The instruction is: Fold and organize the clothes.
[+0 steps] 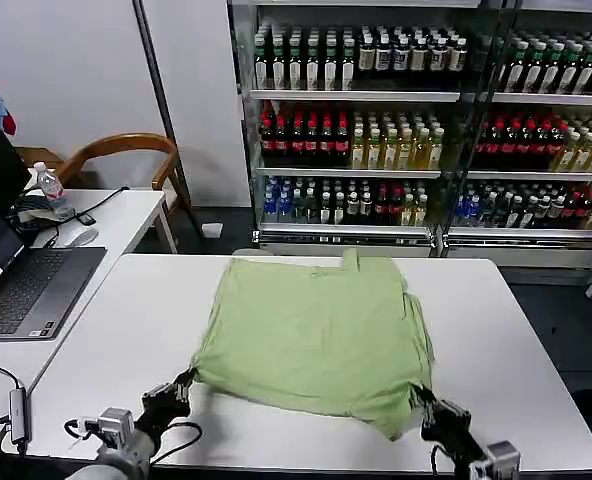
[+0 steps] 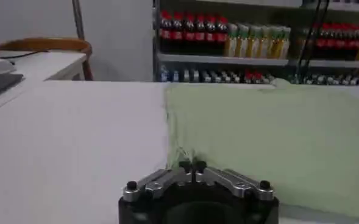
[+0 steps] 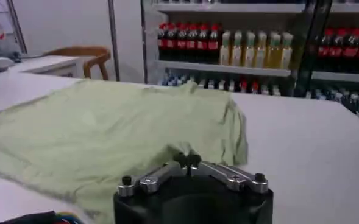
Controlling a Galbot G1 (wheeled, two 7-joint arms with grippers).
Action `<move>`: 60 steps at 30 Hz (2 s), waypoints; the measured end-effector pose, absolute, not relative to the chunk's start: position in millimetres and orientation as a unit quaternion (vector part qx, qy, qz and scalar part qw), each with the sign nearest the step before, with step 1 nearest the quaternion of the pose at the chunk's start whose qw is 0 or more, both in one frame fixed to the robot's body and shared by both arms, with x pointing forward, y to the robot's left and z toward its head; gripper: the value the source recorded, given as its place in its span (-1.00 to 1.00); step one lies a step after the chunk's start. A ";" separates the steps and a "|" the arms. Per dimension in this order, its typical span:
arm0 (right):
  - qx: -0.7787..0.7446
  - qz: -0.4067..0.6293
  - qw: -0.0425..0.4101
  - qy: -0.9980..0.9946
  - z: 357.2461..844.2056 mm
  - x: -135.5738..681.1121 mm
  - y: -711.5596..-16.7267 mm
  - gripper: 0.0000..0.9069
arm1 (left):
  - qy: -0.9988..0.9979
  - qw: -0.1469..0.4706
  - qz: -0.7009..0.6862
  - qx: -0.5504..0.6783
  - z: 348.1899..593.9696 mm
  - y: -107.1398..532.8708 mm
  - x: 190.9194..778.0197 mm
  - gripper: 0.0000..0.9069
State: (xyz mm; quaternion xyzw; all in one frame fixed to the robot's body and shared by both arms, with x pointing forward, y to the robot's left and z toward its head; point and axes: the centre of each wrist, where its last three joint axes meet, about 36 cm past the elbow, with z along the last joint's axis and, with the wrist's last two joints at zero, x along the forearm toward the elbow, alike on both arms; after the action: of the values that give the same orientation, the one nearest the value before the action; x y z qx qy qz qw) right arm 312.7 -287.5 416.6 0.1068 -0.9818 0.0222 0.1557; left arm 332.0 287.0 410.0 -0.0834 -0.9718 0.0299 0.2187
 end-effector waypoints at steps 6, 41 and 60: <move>0.100 0.026 0.141 -0.985 415.2 344.6 -290.4 -1.00 | -0.973 0.209 0.051 -0.089 410.5 289.2 356.3 -0.89; 0.084 0.048 0.130 -0.987 386.1 442.3 -282.3 -1.00 | -0.972 0.206 0.060 -0.096 383.0 300.3 441.9 -0.89; 0.050 0.032 0.128 -0.990 383.3 459.8 -287.5 1.00 | -0.976 0.189 0.040 -0.099 384.4 308.7 451.8 1.00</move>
State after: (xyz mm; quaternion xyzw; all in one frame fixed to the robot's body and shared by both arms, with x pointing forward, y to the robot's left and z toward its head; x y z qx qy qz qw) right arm 459.8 -287.5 383.3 0.0497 -0.9900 0.0321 0.1282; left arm 451.8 308.7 384.4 -0.0991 -0.9761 0.0401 0.1890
